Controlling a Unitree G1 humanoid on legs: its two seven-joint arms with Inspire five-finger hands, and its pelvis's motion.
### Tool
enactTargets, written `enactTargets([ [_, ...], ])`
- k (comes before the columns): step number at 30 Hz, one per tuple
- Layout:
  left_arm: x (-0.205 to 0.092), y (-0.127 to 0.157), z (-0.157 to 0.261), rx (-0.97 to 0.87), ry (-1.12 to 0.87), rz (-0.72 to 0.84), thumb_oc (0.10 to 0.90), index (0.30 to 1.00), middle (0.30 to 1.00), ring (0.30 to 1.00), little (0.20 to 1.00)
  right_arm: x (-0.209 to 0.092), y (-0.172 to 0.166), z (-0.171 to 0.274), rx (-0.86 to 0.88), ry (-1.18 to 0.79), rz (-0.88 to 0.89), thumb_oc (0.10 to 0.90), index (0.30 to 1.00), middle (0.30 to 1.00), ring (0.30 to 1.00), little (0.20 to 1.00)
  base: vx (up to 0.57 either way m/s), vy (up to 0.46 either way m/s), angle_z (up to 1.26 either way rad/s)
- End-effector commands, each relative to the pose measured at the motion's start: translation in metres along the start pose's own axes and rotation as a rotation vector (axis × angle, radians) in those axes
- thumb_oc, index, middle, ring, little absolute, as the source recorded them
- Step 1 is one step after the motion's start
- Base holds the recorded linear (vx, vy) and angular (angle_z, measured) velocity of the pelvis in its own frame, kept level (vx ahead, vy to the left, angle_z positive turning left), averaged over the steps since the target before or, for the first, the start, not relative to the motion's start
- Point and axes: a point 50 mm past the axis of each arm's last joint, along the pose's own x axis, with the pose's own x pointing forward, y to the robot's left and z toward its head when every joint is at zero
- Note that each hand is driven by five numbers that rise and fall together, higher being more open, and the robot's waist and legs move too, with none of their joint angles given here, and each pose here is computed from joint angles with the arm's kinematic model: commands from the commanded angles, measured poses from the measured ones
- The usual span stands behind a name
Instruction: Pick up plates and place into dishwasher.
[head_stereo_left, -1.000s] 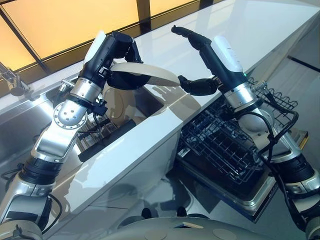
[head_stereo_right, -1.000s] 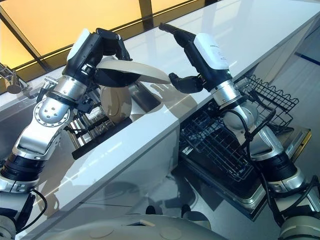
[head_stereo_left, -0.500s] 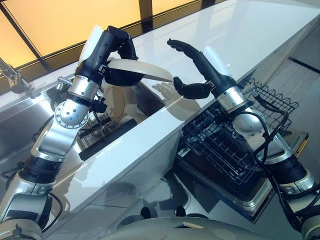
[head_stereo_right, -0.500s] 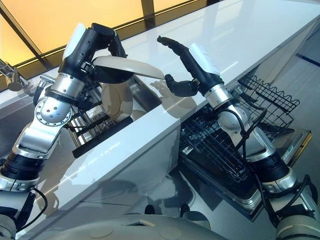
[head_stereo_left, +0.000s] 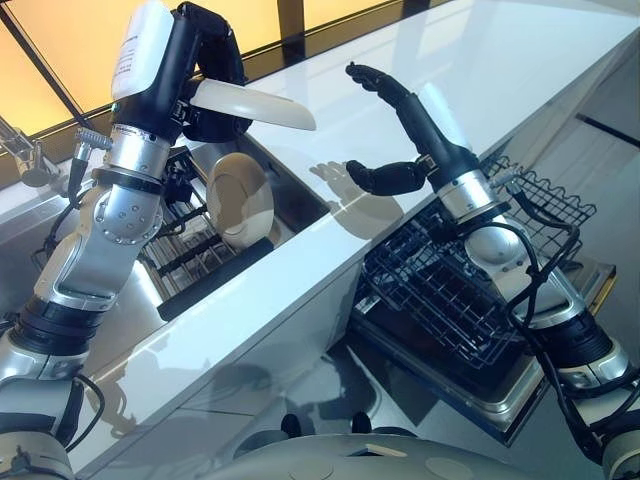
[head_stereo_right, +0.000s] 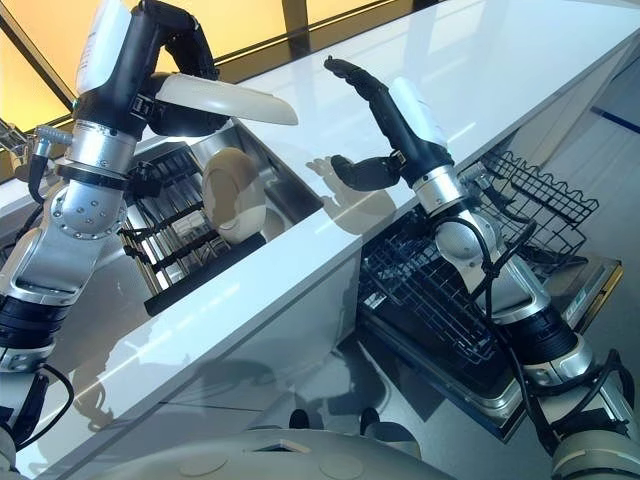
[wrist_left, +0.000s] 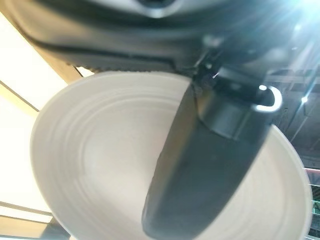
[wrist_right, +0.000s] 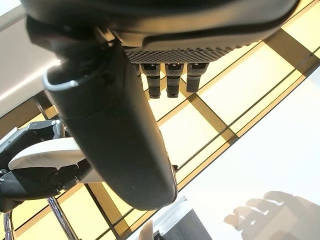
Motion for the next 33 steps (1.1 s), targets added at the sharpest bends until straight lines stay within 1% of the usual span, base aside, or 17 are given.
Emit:
enactTargets([
  [1,0.022,0.038,0.018,0.09,-0.139,0.165,0.1,0.3,0.3,0.3,0.2,0.014,-0.043,0.045,0.002,-0.242,-0.225,0.8,0.9,0.9,0.9,0.9,0.0,0.0,0.0],
  [11,0.025,0.022,0.027,-0.006,-0.159,0.11,0.1,0.3,0.3,0.3,0.2,0.019,-0.032,0.056,0.147,-0.289,-0.153,0.8,0.9,0.9,0.9,0.9,0.01,-0.01,-0.03],
  [17,0.029,0.002,0.037,-0.175,-0.162,0.064,0.1,0.3,0.3,0.3,0.2,0.027,-0.021,0.067,0.21,-0.322,-0.14,0.8,0.9,0.9,0.9,0.9,0.01,-0.01,0.0],
  [23,0.025,-0.019,0.048,-0.385,-0.165,-0.019,0.1,0.3,0.3,0.3,0.2,0.029,-0.012,0.073,0.256,-0.336,-0.136,0.8,0.9,0.9,0.9,0.9,0.0,0.0,0.0],
  [24,0.025,-0.022,0.05,-0.425,-0.164,-0.03,0.1,0.3,0.3,0.3,0.2,0.029,-0.011,0.074,0.267,-0.336,-0.136,0.72,0.832,0.832,0.832,0.82,0.0,-0.015,-0.03],
  [25,0.024,-0.026,0.053,-0.449,-0.171,-0.04,0.1,0.3,0.3,0.3,0.2,0.03,-0.01,0.075,0.278,-0.335,-0.135,0.479,0.625,0.625,0.625,0.579,0.0,0.0,0.0],
  [26,0.025,-0.029,0.058,-0.507,-0.179,-0.054,0.1,0.3,0.3,0.3,0.2,0.031,-0.008,0.075,0.293,-0.33,-0.138,0.259,0.436,0.436,0.436,0.359,0.0,0.0,0.0],
  [28,0.024,-0.032,0.062,-0.521,-0.193,-0.058,0.1,0.3,0.3,0.3,0.2,0.032,-0.005,0.075,0.297,-0.324,-0.141,0.204,0.389,0.389,0.389,0.304,0.0,0.0,0.0],
  [29,0.025,-0.034,0.064,-0.54,-0.198,-0.062,0.1,0.3,0.3,0.3,0.2,0.033,-0.004,0.075,0.3,-0.322,-0.144,0.1,0.3,0.3,0.3,0.2,0.0,0.0,0.0],
  [33,0.024,-0.034,0.07,-0.544,-0.221,-0.056,0.1,0.3,0.3,0.3,0.2,0.032,-0.003,0.073,0.295,-0.312,-0.158,0.1,0.3,0.3,0.3,0.2,0.0,0.0,0.0],
])
